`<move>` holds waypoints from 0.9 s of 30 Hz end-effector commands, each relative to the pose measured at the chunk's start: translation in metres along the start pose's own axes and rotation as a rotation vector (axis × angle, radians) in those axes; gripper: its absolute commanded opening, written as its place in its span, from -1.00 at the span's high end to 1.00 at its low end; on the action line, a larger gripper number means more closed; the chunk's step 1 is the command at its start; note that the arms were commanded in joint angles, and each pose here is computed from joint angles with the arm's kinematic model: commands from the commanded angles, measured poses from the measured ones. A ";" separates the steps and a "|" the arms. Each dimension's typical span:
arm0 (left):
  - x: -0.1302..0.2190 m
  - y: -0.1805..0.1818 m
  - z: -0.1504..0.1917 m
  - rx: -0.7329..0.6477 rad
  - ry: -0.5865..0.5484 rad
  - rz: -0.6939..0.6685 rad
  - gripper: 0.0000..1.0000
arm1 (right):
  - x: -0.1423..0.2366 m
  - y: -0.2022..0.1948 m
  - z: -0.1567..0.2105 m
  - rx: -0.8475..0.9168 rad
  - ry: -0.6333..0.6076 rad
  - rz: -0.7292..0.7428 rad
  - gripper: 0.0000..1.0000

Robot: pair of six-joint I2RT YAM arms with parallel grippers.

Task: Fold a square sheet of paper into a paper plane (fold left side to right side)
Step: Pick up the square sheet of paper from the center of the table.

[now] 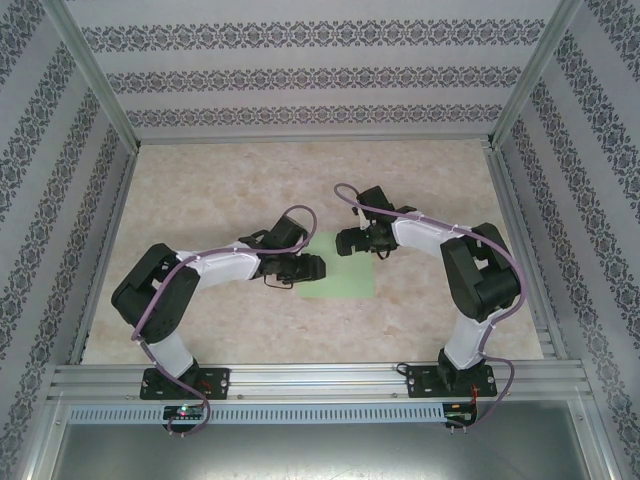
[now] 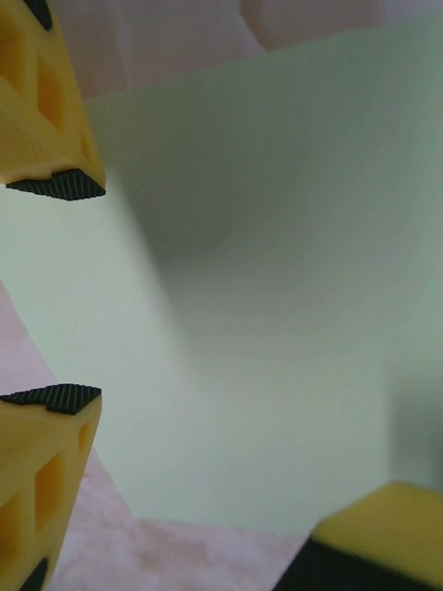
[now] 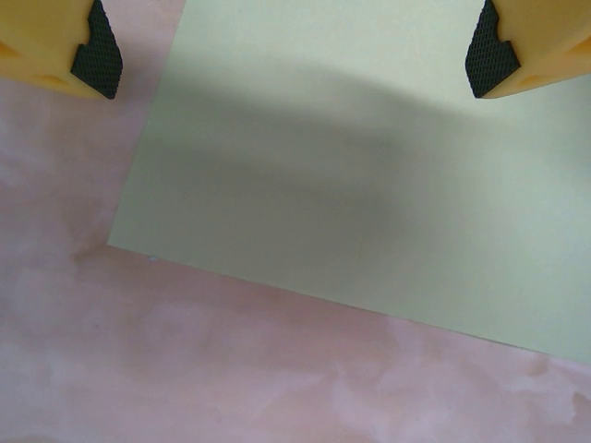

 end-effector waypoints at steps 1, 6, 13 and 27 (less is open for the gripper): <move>-0.004 0.004 0.004 -0.004 0.010 -0.074 -0.11 | -0.003 0.006 0.001 0.016 0.018 -0.024 -0.95; -0.013 0.012 0.008 0.007 0.032 -0.100 0.00 | -0.011 0.013 0.009 0.027 0.052 -0.039 -0.95; -0.019 0.017 0.010 0.009 0.035 -0.122 0.08 | -0.008 0.033 0.020 0.050 0.077 -0.088 -0.92; -0.012 0.004 0.003 -0.005 -0.014 -0.047 0.12 | 0.002 0.053 0.042 0.069 0.101 -0.118 -0.48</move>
Point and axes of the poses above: each hand's point on the last joint's axis, 136 mm out from that joint toward the fingers, its own x axis back along the fingers, its own y axis along the line the jaws close on, z = x × y, the point moved 4 cm from there along x, back along the fingers, and after that the axes turned 5 degrees about x, right-handed, at the moved point
